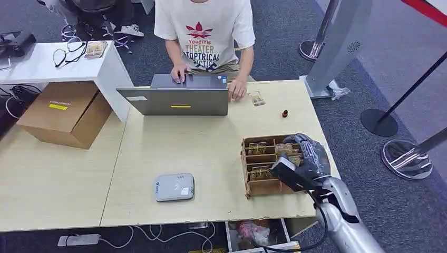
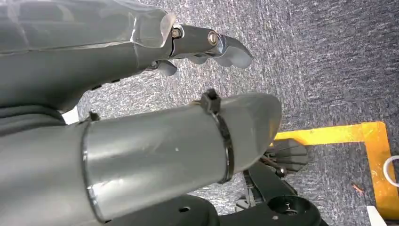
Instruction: Pass the card to the sensor for recognition and then transmit it.
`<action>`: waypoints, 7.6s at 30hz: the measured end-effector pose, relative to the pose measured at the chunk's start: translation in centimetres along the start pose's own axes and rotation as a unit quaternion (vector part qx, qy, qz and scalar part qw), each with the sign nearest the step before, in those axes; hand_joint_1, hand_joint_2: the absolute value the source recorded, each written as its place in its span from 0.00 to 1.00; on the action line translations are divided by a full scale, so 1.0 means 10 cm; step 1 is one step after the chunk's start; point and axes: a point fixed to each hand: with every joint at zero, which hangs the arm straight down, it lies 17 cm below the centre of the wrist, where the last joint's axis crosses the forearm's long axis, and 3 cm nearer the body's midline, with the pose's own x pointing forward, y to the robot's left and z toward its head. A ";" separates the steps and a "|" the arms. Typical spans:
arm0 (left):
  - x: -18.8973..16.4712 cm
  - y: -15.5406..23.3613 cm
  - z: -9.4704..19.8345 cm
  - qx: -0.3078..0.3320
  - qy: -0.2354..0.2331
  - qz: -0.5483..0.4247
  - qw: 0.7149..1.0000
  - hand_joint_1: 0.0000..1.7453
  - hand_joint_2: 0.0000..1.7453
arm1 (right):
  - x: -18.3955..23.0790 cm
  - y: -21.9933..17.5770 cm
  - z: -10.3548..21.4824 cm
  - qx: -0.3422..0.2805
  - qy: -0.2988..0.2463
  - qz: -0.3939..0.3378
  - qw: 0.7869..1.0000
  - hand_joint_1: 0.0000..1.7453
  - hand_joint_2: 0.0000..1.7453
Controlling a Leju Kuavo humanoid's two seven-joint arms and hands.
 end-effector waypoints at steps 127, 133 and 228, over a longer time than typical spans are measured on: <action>-0.15 0.18 -0.02 0.019 0.011 0.028 0.999 0.00 0.00 | -0.61 0.10 -0.13 0.086 0.051 0.055 0.993 0.75 1.00; -0.15 0.19 -0.02 0.020 0.012 0.030 0.999 0.00 0.00 | -0.64 0.09 -0.18 0.091 0.049 0.059 0.993 0.77 1.00; -0.16 0.23 -0.02 0.024 0.011 0.025 0.999 0.00 0.00 | -0.70 -0.07 -0.32 0.099 0.044 0.090 0.990 0.34 1.00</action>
